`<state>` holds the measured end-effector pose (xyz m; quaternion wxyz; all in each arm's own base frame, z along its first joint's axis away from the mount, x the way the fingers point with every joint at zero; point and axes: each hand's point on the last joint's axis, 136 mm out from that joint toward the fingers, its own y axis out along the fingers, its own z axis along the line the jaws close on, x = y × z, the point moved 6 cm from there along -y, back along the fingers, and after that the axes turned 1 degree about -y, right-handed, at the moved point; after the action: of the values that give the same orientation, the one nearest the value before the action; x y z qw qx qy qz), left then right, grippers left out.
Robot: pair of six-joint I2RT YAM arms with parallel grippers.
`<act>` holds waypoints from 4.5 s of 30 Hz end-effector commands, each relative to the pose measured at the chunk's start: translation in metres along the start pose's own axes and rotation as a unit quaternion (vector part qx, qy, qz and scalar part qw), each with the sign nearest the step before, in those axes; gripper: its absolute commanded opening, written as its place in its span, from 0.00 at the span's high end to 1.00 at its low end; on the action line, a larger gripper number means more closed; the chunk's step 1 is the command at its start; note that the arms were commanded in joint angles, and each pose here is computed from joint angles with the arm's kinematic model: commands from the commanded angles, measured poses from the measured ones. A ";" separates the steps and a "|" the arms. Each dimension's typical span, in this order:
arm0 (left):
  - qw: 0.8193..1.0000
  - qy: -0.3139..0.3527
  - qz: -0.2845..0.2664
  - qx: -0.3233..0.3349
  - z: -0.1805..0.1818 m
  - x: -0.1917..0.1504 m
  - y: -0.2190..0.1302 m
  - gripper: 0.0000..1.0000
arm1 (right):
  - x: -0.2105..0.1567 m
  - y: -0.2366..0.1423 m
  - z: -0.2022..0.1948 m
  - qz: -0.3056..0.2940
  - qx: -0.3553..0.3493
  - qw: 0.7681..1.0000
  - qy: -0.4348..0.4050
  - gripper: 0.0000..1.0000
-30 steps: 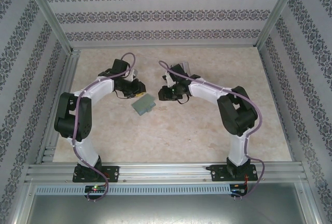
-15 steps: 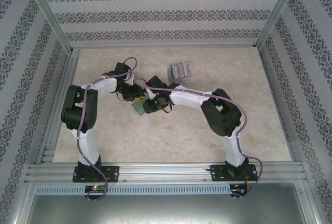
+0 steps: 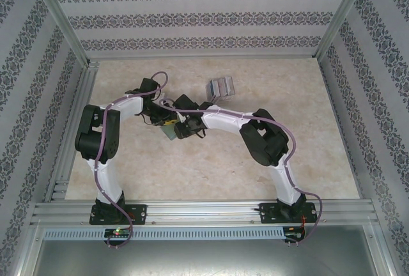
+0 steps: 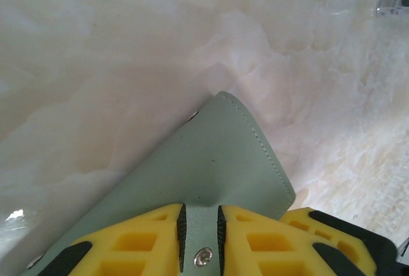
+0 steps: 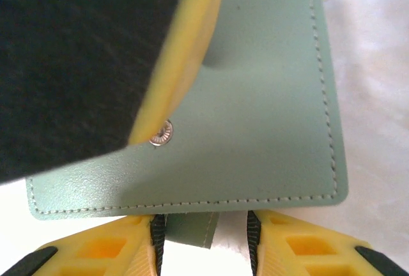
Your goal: Put the credit cards into the card holder
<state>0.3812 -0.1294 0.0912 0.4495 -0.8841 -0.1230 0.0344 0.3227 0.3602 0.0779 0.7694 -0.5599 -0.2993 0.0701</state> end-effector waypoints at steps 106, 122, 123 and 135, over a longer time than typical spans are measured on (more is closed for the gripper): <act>0.997 -0.057 0.013 -0.040 -0.016 -0.078 0.020 0.70 | -0.055 -0.112 -0.107 -0.116 0.066 0.973 0.189 0.61; 1.000 -0.016 -0.023 -0.009 -0.032 -0.056 -0.009 0.70 | -0.057 -0.119 -0.120 -0.092 0.052 0.978 0.180 0.60; 0.999 -0.015 -0.026 -0.011 -0.033 -0.053 -0.010 0.70 | -0.056 -0.119 -0.120 -0.089 0.049 0.979 0.176 0.60; 0.999 -0.011 -0.031 -0.033 -0.039 -0.030 0.003 0.70 | -0.042 -0.116 -0.116 -0.070 0.061 0.982 0.164 0.60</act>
<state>0.3536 -0.1686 0.1163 0.4223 -0.8915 -0.1616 0.0281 0.3209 0.2010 0.1429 0.8395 -0.4983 -0.2055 -0.0690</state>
